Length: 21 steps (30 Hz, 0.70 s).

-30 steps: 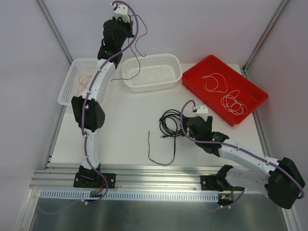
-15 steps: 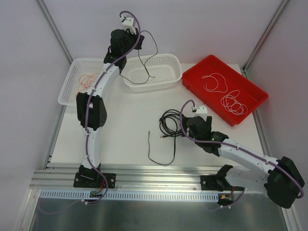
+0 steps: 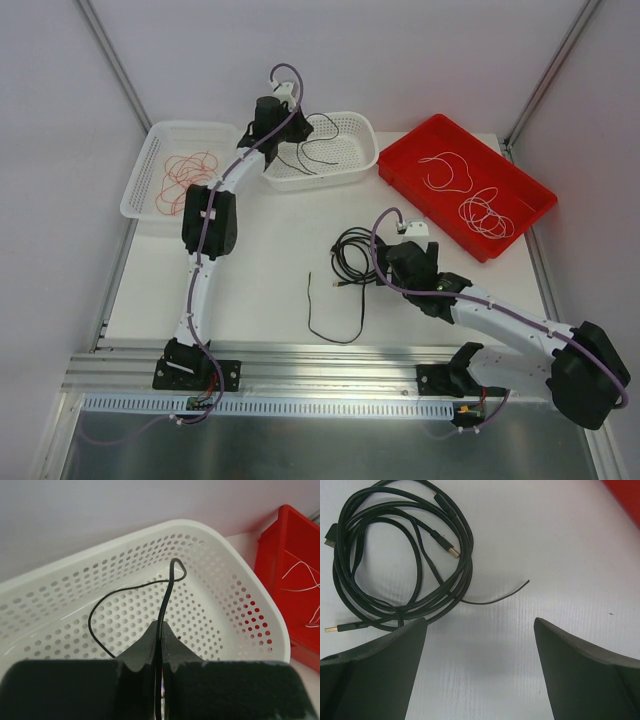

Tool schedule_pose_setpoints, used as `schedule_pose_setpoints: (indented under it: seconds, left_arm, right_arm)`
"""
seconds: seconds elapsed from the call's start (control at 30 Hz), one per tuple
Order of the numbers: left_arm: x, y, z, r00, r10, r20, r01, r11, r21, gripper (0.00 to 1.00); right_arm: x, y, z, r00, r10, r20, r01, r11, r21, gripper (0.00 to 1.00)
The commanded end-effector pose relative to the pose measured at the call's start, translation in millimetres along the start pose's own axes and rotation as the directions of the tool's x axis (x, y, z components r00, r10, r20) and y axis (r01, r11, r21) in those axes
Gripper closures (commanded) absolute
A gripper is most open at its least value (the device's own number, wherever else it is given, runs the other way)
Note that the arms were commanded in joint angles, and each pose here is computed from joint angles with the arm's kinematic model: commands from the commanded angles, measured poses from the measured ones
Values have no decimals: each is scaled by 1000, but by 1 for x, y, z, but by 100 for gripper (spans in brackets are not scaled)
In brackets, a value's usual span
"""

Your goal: Untangle the cables

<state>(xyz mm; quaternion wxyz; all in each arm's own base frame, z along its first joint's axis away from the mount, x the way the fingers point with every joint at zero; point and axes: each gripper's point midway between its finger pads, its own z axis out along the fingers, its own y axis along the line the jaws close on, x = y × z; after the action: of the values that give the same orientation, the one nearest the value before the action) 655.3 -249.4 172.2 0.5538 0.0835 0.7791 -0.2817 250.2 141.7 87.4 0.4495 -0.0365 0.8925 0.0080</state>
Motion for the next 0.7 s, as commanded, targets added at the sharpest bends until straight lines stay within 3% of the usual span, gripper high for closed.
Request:
schedule_pose_setpoints:
  seconds: [0.0,0.27,0.5,0.67]
  left_arm:
    - [-7,-14,-1,998,-63,9,63,997,46,100]
    - [23,28,-18,969,-246,-11,240,952,-189,98]
    - [35,27,-17,955,-293,-45,279,940,-194,89]
    - [22,30,-26,962,-271,-25,260,941,-215,60]
  right_arm:
    - [-22,9,0,998,31,47,-29,999,-23,7]
    - [-21,9,-1,998,34,44,-33,999,-28,7]
    - [-21,11,-1,999,34,37,-33,999,-32,8]
    - [-22,10,-3,999,30,27,-29,999,-30,8]
